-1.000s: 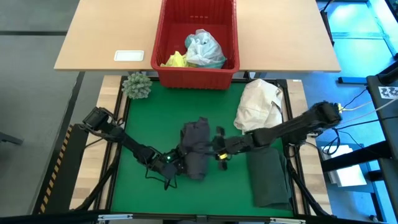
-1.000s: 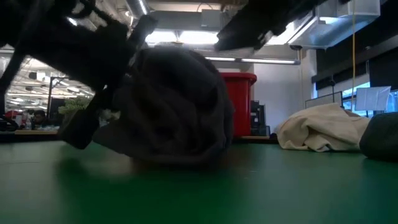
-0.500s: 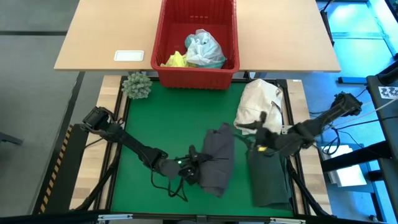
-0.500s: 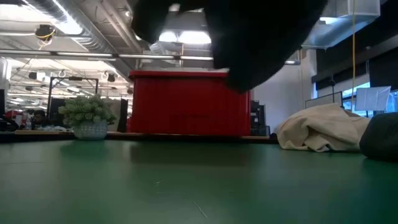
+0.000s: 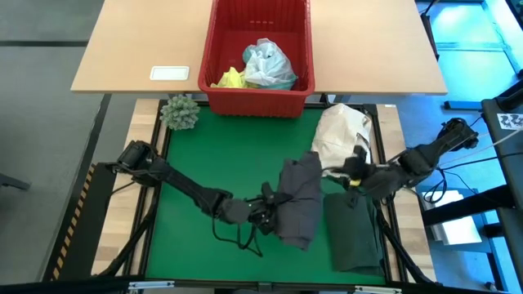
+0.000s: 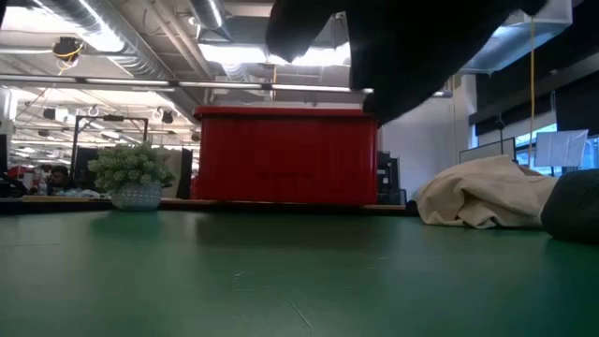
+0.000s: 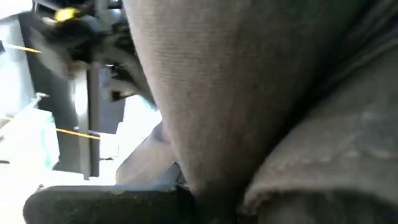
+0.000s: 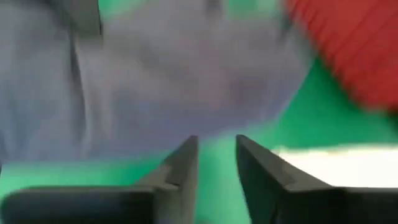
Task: Fold Laundry from Bin
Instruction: Stack the gray short on the dark green polo
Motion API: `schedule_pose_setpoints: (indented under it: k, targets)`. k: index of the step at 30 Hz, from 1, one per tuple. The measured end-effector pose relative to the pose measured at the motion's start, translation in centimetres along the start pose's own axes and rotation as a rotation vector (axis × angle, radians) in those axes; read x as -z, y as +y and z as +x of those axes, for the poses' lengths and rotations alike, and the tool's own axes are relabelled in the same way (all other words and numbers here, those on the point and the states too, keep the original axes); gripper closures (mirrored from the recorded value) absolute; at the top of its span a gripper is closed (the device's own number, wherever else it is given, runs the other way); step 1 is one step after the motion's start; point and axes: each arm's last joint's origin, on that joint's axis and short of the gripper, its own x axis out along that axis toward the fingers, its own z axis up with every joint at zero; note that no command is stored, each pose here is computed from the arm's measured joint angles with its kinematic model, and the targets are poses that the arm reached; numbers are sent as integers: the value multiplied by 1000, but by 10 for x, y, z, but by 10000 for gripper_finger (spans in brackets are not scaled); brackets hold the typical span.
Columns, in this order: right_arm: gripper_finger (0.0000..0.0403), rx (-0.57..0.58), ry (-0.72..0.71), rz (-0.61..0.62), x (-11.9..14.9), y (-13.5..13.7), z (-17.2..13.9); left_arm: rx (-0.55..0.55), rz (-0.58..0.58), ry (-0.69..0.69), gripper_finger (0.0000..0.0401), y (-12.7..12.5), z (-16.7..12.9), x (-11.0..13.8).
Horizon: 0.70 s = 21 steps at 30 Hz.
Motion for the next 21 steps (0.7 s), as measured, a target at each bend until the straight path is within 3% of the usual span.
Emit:
schedule_pose_setpoints:
  k: [5, 11, 15, 21]
  targets:
    - [390, -67, 378, -24, 19, 10, 16, -7, 28, 15, 339, -1, -2, -1]
    - [392, -30, 740, 38, 36, 27, 42, -22, 61, 51, 339, -3, -7, -5]
    - [398, -15, 872, 52, 43, 37, 56, -31, 81, 69, 339, -5, -14, -11]
    - [401, 4, 910, 43, 58, 42, 64, -37, 88, 73, 339, -10, -26, -21]
